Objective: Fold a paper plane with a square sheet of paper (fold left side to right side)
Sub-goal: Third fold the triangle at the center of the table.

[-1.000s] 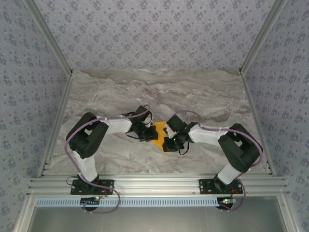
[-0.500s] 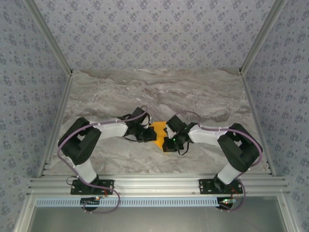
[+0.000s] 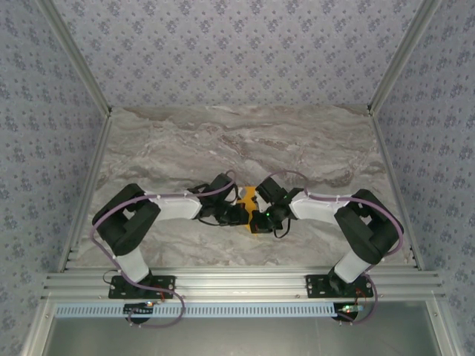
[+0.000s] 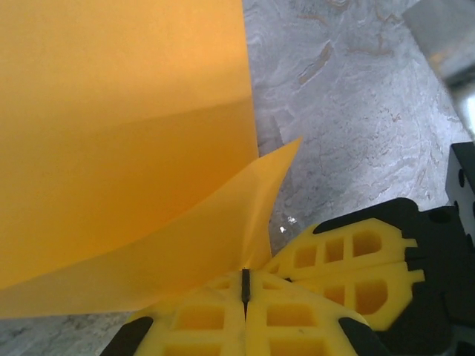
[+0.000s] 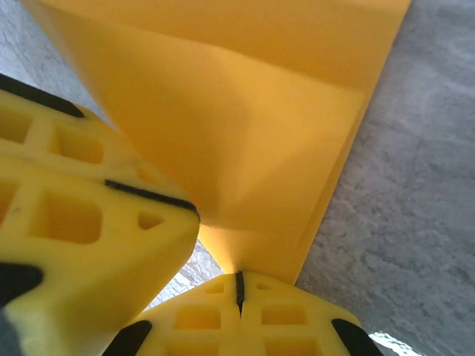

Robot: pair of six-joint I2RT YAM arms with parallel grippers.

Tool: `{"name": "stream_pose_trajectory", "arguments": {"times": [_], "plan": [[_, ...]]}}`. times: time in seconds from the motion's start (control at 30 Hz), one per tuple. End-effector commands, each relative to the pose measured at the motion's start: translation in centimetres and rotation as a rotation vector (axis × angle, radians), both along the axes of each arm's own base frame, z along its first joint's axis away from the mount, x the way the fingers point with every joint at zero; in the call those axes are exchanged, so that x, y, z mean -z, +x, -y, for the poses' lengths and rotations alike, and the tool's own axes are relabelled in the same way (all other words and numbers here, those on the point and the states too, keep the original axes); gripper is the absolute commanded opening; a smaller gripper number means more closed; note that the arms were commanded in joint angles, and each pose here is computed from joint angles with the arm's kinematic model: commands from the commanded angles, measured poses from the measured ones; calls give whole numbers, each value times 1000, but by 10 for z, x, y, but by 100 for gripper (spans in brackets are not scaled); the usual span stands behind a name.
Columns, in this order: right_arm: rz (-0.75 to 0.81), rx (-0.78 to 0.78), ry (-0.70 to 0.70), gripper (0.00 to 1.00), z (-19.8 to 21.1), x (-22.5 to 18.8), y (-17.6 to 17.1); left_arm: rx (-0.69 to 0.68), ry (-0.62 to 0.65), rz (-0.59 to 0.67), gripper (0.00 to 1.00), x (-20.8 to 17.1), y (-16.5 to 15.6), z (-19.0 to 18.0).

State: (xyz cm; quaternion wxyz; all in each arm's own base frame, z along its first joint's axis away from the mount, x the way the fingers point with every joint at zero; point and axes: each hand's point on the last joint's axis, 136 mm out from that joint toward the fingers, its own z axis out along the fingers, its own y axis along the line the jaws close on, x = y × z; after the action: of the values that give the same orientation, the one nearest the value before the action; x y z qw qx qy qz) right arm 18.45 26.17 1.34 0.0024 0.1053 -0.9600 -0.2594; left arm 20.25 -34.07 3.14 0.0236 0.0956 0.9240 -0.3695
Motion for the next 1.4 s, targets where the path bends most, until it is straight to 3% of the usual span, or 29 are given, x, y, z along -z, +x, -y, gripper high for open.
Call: {"name": "stream_pose_trajectory", "arguments": {"times": [0.0, 0.5, 1.37], "plan": [[-57, 26, -257, 0, 52, 37, -19, 5, 16, -14, 4, 16, -5, 2], [-69, 8, -335, 0, 63, 40, -26, -83, 172, 65, 1, 59, 4, -32], [-103, -11, -372, 0, 70, 47, -36, -188, 314, 174, 2, 53, 70, -99]]}}
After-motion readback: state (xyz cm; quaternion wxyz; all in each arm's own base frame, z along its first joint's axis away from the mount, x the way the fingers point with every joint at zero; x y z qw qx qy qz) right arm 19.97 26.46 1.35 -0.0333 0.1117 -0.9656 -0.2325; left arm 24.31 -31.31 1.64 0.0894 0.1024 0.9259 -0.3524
